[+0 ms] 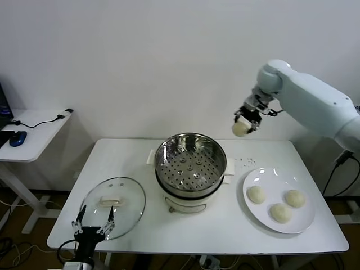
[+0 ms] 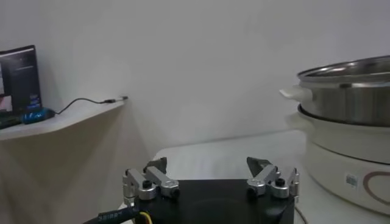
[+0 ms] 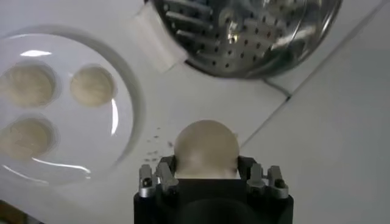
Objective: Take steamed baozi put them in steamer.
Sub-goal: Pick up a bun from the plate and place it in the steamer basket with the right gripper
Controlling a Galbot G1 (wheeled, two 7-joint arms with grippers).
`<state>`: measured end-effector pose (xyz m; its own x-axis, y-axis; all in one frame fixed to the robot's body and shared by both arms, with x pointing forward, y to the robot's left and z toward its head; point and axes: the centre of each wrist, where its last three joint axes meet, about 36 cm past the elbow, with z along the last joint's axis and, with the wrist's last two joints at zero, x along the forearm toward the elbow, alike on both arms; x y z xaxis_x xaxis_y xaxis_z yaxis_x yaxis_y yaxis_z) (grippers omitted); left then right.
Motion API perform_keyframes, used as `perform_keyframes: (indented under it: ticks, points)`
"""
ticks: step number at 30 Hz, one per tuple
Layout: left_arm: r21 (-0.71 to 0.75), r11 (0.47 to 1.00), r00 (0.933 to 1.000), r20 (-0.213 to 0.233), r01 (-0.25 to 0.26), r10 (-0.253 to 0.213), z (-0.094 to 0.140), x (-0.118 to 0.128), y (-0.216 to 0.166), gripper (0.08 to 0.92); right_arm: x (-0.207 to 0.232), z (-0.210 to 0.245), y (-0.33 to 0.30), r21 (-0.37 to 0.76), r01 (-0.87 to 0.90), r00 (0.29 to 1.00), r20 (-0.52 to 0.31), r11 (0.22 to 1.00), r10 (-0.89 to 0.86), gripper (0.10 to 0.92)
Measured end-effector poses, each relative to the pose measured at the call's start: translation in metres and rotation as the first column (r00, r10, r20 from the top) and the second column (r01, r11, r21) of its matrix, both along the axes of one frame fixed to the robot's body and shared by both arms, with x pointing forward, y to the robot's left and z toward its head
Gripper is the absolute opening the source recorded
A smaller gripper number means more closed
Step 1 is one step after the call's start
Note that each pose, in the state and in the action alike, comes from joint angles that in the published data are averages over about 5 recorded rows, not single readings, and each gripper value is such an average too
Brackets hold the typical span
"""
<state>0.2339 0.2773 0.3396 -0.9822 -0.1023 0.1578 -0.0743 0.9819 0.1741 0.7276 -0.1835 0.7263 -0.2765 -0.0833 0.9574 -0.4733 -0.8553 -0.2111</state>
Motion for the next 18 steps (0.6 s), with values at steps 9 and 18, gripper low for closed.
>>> perform_keyframes:
  ticks: [9,18]
  points:
    - [0.001,1.0,0.9999,-0.011,-0.004,0.004,-0.001,-0.003,0.0,0.823,-0.023,-0.03,0.095,-0.095,-0.307,0.952,-0.006,0.947,0.308,0.653]
    - [0.004,1.0,0.9999,-0.015,-0.007,0.007,0.001,-0.003,0.0,0.823,-0.023,-0.085,0.137,-0.169,-0.451,0.891,-0.029,0.876,0.453,0.653]
